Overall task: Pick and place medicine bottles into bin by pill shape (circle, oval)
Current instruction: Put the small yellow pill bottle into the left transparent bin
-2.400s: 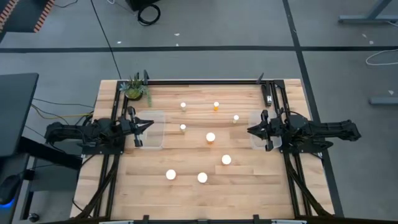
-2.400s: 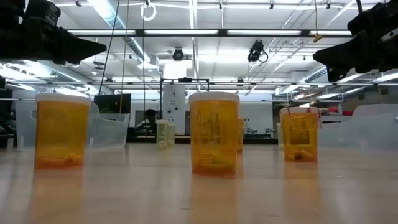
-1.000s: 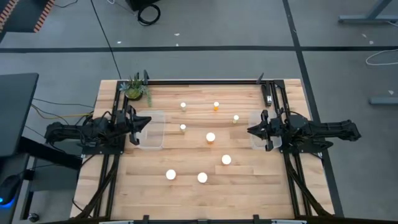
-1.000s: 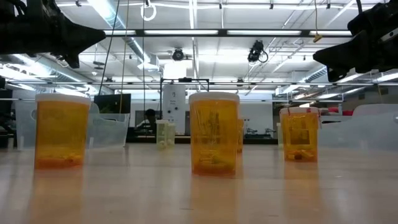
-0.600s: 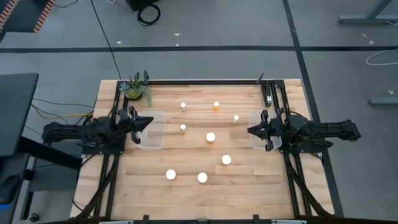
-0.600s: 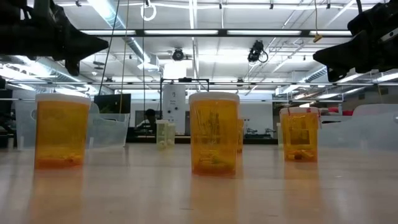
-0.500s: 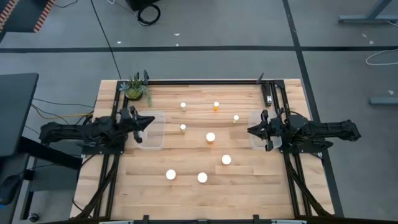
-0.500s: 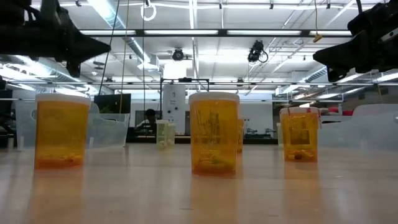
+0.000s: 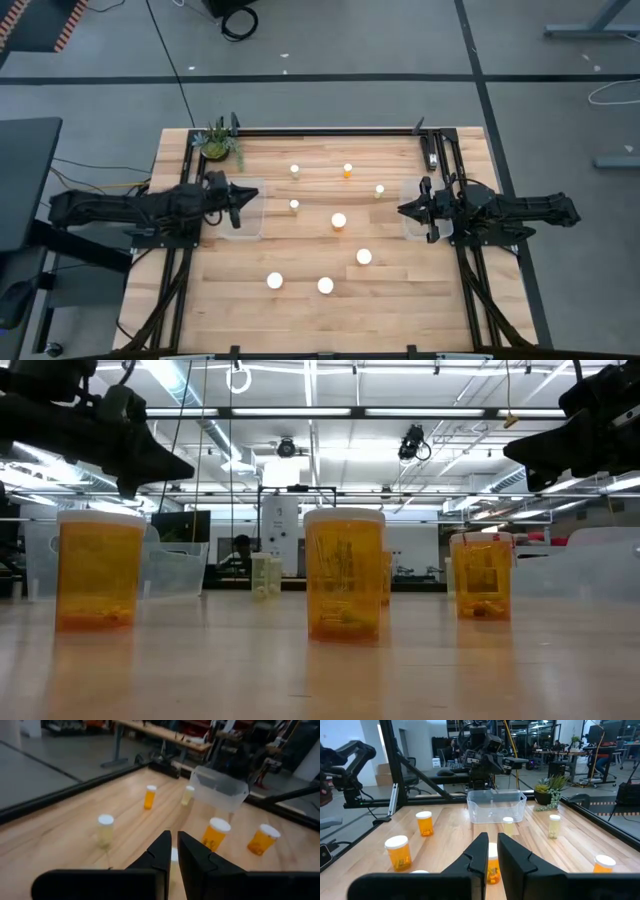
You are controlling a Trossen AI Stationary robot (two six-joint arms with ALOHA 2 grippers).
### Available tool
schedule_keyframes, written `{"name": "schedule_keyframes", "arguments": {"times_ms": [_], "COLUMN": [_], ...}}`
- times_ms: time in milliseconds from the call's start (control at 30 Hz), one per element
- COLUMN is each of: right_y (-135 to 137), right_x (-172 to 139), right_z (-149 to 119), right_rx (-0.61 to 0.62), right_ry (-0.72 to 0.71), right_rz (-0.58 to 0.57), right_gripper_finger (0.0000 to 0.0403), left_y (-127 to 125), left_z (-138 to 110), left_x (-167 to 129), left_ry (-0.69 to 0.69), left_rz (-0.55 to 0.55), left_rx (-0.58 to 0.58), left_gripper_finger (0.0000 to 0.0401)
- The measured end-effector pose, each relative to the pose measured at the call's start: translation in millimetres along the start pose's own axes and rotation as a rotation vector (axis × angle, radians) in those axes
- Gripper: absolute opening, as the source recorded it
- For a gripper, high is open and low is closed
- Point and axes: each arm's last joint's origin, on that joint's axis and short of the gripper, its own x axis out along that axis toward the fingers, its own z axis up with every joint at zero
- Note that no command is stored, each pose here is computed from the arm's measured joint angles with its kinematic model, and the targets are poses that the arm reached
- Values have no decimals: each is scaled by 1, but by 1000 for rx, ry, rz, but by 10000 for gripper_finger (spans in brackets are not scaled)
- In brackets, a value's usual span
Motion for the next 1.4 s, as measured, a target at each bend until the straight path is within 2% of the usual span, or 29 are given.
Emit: {"name": "schedule_keyframes", "arguments": {"times_ms": [200, 800, 1400], "right_y": [0, 0, 0], "right_x": [0, 0, 0], "right_z": [0, 0, 0], "right_rx": [0, 0, 0], "right_ry": [0, 0, 0], "right_rz": [0, 0, 0], "right_gripper_finger": [46, 46, 46], "left_y": [-3, -3, 5], "left_z": [7, 32, 52], "left_x": [8, 38, 80], "left_ry": [67, 252, 418], "left_rz": [35, 23, -3], "left_rx": [14, 24, 1], "left_gripper_finger": [45, 47, 92]}}
